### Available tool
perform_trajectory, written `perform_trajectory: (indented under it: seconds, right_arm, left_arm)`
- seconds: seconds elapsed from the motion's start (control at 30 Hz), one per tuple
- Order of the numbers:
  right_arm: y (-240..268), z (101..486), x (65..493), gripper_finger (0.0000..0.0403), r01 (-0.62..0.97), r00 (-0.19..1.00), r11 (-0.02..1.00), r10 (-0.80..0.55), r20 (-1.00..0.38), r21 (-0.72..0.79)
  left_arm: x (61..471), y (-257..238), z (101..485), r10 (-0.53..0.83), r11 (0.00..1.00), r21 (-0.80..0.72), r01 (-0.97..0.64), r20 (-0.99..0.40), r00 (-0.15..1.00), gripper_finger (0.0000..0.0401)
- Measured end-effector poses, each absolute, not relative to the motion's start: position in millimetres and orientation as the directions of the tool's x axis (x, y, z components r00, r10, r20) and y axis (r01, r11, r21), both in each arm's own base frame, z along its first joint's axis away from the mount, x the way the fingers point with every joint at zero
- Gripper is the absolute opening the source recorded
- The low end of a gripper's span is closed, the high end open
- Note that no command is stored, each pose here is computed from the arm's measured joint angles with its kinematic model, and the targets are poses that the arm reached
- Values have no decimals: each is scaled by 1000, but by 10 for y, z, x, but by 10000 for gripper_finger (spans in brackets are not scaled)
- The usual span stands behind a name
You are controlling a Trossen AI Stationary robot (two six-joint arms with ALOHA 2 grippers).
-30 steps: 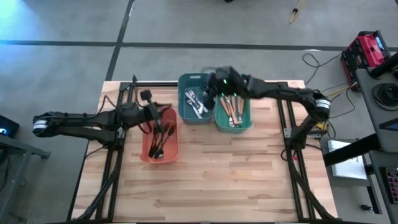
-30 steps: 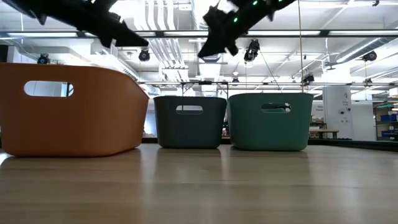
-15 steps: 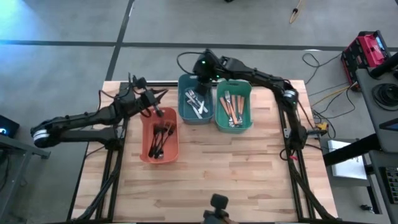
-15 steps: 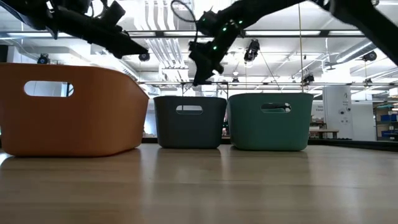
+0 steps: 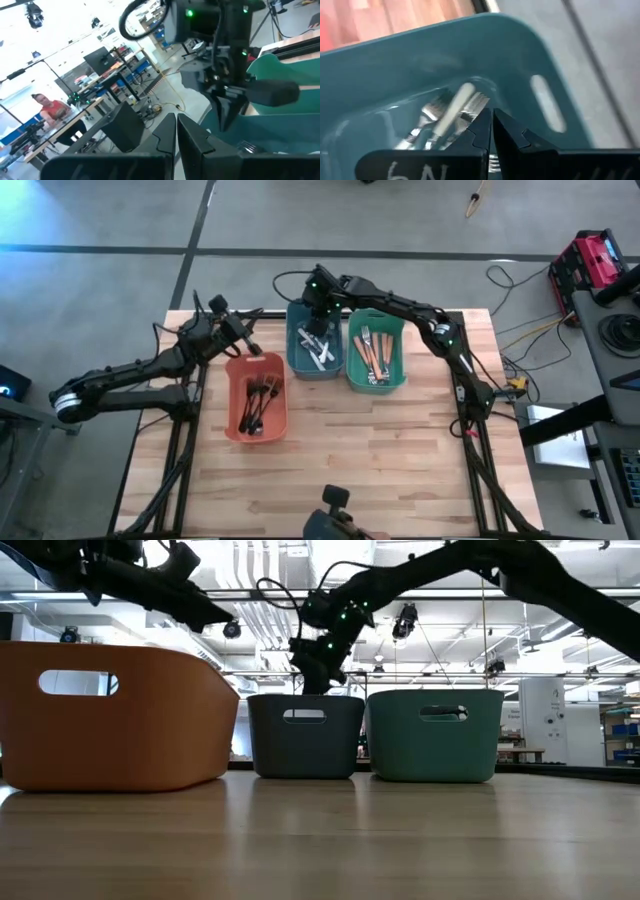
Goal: Sort silverware by color (type)
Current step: Adjust the white forks in the blue bin
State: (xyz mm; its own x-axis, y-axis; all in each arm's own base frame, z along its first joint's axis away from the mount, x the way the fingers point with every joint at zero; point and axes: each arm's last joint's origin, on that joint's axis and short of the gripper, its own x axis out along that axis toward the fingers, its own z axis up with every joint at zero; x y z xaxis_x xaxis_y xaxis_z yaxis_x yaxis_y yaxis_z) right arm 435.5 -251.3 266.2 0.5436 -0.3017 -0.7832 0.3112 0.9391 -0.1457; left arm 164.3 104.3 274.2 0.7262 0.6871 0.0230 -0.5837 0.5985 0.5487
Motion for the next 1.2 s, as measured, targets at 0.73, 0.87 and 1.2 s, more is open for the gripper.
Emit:
perform_trajectory:
  seconds: [0.73, 0.87, 1.2]
  right_arm:
    - [-2422, 1999, 4631, 9, 248, 506, 967, -179, -844, -56]
    - [-2425, 1950, 4632, 9, 239, 492, 969, -173, -853, -58]
    - [-2369, 1770, 4644, 9, 182, 417, 978, -170, -893, -101]
  left_arm:
    - [1669, 1063, 2722, 688, 606, 534, -590, 19, 725, 0]
    - [1669, 1063, 2726, 688, 605, 533, -591, 22, 725, 0]
    - [1663, 1072, 2726, 693, 601, 533, -595, 23, 721, 0]
